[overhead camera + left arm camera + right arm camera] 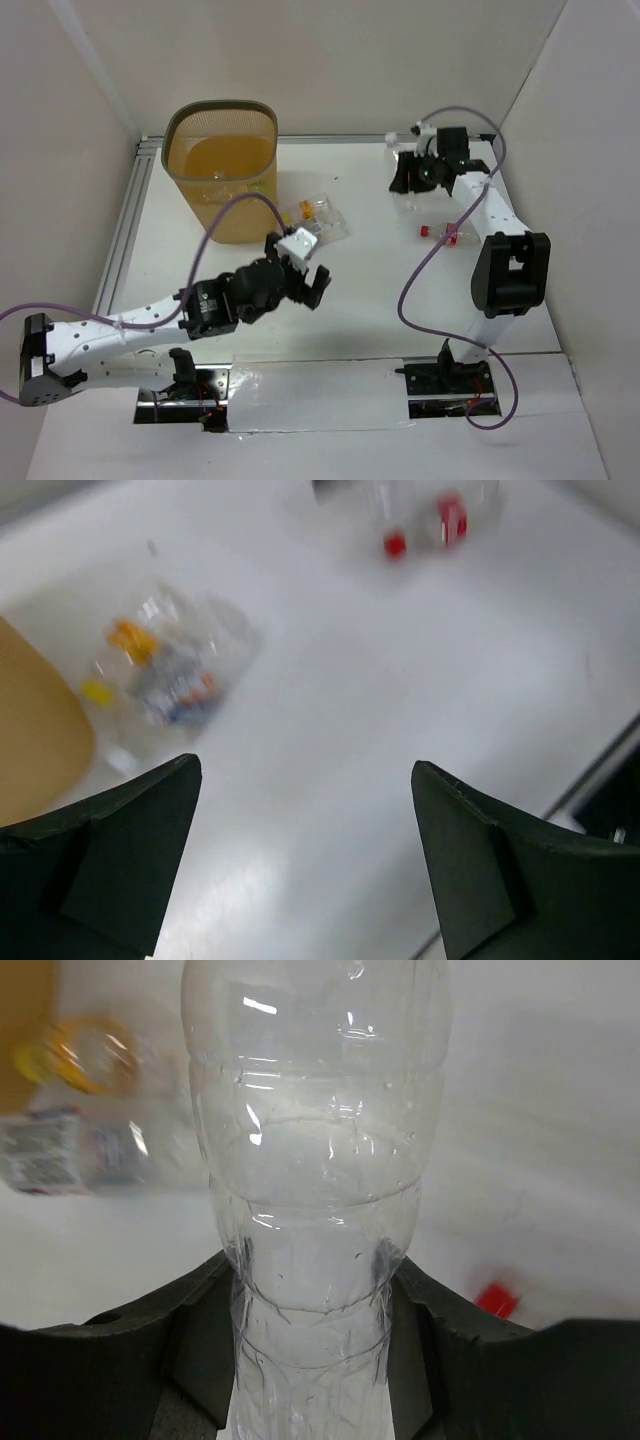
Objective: Put the plastic bottles in the bin
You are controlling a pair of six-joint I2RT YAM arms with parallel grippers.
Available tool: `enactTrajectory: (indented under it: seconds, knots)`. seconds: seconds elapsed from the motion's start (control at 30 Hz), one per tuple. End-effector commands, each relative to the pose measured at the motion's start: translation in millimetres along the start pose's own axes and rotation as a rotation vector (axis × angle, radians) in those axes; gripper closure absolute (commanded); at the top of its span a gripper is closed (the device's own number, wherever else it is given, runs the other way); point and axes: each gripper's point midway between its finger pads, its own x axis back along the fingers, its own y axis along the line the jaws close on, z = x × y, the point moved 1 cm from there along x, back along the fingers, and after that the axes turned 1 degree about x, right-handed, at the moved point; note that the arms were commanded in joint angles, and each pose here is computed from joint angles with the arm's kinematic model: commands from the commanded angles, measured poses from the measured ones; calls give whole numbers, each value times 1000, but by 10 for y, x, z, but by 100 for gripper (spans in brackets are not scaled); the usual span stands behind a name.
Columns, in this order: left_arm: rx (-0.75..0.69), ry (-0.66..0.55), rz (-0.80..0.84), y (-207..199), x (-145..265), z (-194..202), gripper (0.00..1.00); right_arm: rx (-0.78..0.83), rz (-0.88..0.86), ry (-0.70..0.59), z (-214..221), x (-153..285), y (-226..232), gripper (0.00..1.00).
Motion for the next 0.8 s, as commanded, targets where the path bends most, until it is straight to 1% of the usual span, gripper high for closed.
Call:
enactTrajectory:
  seconds: [0.0,0.03,0.07,0.1,0.13,0.17,0.2,0.23,0.27,0.33,0.37,0.4,0.43,0.47,0.5,0.53,0.57,0.6,0.63,0.7,0.73,0.77]
  knots:
    - [128,82,32,-146,101,489,3,318,-119,-294,-1096,685,563,67]
    - [166,138,23,-145,136,744,3,385,-157,-322,-1223,708,750,67]
    - [181,168,30,-177,157,862,3,451,-193,-410,-1524,903,963,67]
    - [191,193,41,-231,192,966,3,489,-218,-458,-1678,932,1109,67]
    - [221,237,45,-275,236,1128,3,555,-271,-540,-1914,1051,1419,67]
    - [239,247,38,-270,239,1182,3,579,-291,-538,-1888,1031,1541,67]
    - [240,270,42,-297,274,1267,3,631,-320,-622,-2117,1156,1763,67]
    - [250,285,33,-284,284,1324,3,662,-344,-665,-2208,1206,1942,67]
    - [276,300,35,-321,309,1395,3,679,-402,-692,-2231,1231,2257,67]
    - [288,318,33,-321,351,1474,3,712,-438,-805,-2473,1360,2636,67]
    - [294,332,23,-291,376,1538,3,710,-459,-836,-2526,1390,2799,67]
    - [312,329,20,-312,385,1535,3,715,-511,-900,-2598,1590,3126,69]
    - [313,343,10,-280,409,1599,3,703,-531,-921,-2650,1478,3264,69]
    - [325,343,8,-285,409,1598,3,691,-552,-943,-2677,1484,3400,69]
    - [336,354,7,-285,444,1649,3,670,-602,-950,-2639,1478,3629,69]
    - [334,363,13,-278,464,1691,3,656,-617,-966,-2679,1382,3739,67]
    - [349,363,10,-284,464,1689,3,645,-638,-998,-2707,1387,3848,66]
    - [358,372,2,-261,484,1733,3,629,-684,-994,-2643,1359,4025,64]
    - [348,382,8,-276,505,1779,3,610,-687,-1001,-2643,1290,4094,61]
    - [371,381,5,-275,521,1767,3,577,-717,-1002,-2581,1097,4269,54]
    - [361,390,11,-292,546,1789,3,560,-713,-997,-2583,1004,4264,49]
    - [357,393,20,-314,559,1794,3,547,-716,-970,-2517,800,4306,46]
